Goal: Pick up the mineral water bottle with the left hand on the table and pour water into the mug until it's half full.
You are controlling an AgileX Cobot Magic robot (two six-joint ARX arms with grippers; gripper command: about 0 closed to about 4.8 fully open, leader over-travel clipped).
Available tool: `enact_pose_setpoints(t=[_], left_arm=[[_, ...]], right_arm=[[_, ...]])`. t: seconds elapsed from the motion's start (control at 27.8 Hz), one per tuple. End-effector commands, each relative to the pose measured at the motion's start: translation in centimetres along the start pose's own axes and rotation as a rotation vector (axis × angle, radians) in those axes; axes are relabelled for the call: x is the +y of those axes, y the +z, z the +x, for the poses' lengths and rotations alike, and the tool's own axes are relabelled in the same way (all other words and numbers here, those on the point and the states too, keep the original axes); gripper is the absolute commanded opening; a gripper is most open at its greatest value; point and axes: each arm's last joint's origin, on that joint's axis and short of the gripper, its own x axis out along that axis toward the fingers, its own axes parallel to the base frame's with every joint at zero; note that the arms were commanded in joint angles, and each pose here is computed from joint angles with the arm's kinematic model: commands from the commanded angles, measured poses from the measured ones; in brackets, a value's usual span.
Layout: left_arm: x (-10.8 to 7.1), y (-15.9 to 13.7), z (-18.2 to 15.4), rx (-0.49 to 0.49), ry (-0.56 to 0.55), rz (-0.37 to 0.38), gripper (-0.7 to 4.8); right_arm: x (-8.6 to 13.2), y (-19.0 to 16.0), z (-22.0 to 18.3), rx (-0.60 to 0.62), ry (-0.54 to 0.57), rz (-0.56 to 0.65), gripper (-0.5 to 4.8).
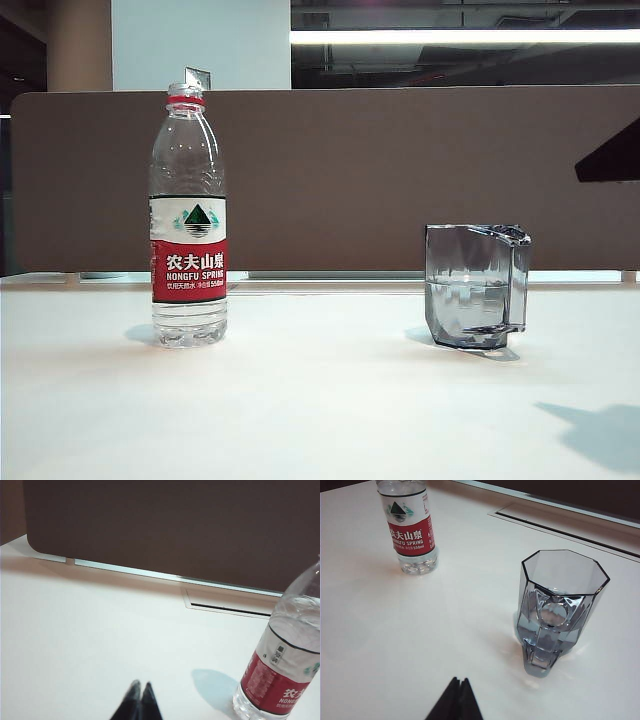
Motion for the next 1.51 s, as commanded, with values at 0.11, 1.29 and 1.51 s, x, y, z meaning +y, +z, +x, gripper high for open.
enact_pose_setpoints(t=[0.11, 1.29, 1.51], left_arm=[[-0.1, 0.3, 0.0, -0.020, -0.006, 0.003, -0.06], [-0.1, 0.3, 0.0, -0.022, -0.007, 0.003, -0.06], [-0.1, 0.3, 0.0, -0.022, -0.007, 0.003, -0.06]], right_arm=[[0.0, 0.3, 0.0, -0.021, -0.001, 0.003, 0.13], [-6.2, -1.9, -2.4, -0.274, -0.652, 0.073, 0.13], [-6.3, -1.9, -2.5, -0.272, -0.666, 0.074, 0.13]])
